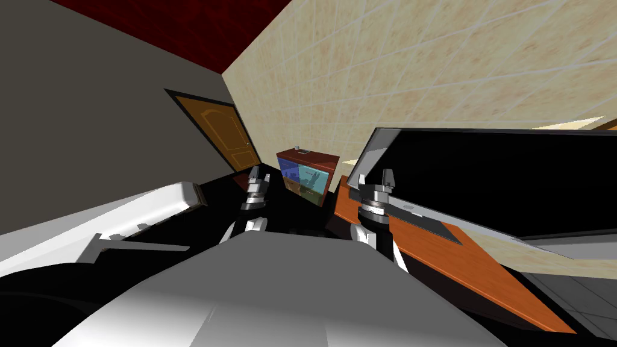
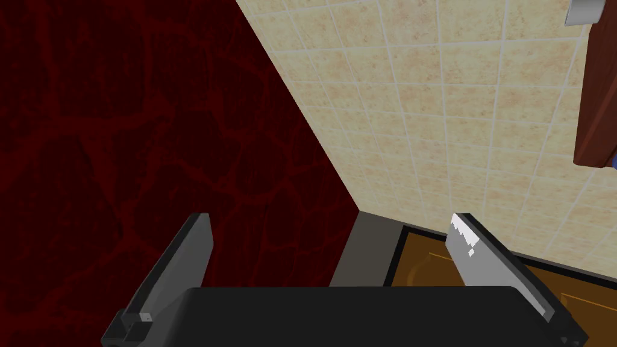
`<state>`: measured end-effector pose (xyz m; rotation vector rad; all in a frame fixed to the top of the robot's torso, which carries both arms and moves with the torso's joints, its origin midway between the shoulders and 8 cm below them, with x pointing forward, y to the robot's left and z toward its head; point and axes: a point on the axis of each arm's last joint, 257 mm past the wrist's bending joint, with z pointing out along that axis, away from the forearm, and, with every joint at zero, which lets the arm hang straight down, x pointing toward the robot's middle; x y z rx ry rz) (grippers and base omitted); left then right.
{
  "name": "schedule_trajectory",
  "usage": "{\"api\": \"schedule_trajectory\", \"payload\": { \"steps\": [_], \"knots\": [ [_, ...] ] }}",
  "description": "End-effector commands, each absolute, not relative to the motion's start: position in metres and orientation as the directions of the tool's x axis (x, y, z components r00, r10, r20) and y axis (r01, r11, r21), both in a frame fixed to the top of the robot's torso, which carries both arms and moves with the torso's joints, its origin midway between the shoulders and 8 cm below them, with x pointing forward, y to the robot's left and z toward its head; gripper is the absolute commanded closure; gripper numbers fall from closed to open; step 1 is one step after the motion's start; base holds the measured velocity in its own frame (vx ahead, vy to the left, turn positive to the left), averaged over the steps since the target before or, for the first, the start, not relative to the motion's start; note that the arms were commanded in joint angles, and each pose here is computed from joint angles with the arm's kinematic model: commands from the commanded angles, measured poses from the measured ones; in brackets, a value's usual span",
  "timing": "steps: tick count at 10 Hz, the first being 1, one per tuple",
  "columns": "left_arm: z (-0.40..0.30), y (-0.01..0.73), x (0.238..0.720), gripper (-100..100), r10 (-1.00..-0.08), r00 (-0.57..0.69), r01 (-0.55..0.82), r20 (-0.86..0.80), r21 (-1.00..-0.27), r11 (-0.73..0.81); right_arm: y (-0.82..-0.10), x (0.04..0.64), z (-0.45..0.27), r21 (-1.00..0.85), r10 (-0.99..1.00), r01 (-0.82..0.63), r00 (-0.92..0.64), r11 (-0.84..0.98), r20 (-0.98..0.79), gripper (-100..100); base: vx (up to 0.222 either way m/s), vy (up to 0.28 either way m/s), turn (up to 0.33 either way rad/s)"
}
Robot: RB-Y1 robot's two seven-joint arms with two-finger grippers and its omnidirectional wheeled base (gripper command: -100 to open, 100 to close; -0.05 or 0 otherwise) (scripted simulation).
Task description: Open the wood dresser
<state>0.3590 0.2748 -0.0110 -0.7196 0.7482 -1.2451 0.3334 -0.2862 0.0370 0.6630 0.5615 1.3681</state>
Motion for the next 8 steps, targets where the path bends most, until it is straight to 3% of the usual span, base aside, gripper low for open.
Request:
{"api": "schedule_trajectory", "payload": {
  "steps": [1, 8],
  "knots": [
    [-0.011, 0.2748, 0.359, 0, -0.982, 0.157, 0.552, -0.103, -0.816, 0.174, -0.2862, 0.3334, 0.037, 0.716, 0.992, -0.694, 0.126, 0.076, 0.016, 0, 0.0, 0.0, 0.0],
    [-0.0109, 0.2748, 0.359, 0, -0.982, 0.157, 0.552, -0.103, -0.815, 0.174, -0.2862, 0.3334, 0.0372, 0.715, 0.992, -0.695, 0.126, 0.076, 0.016, 0, 0.0, 0.0, 0.0]
  ]
}}
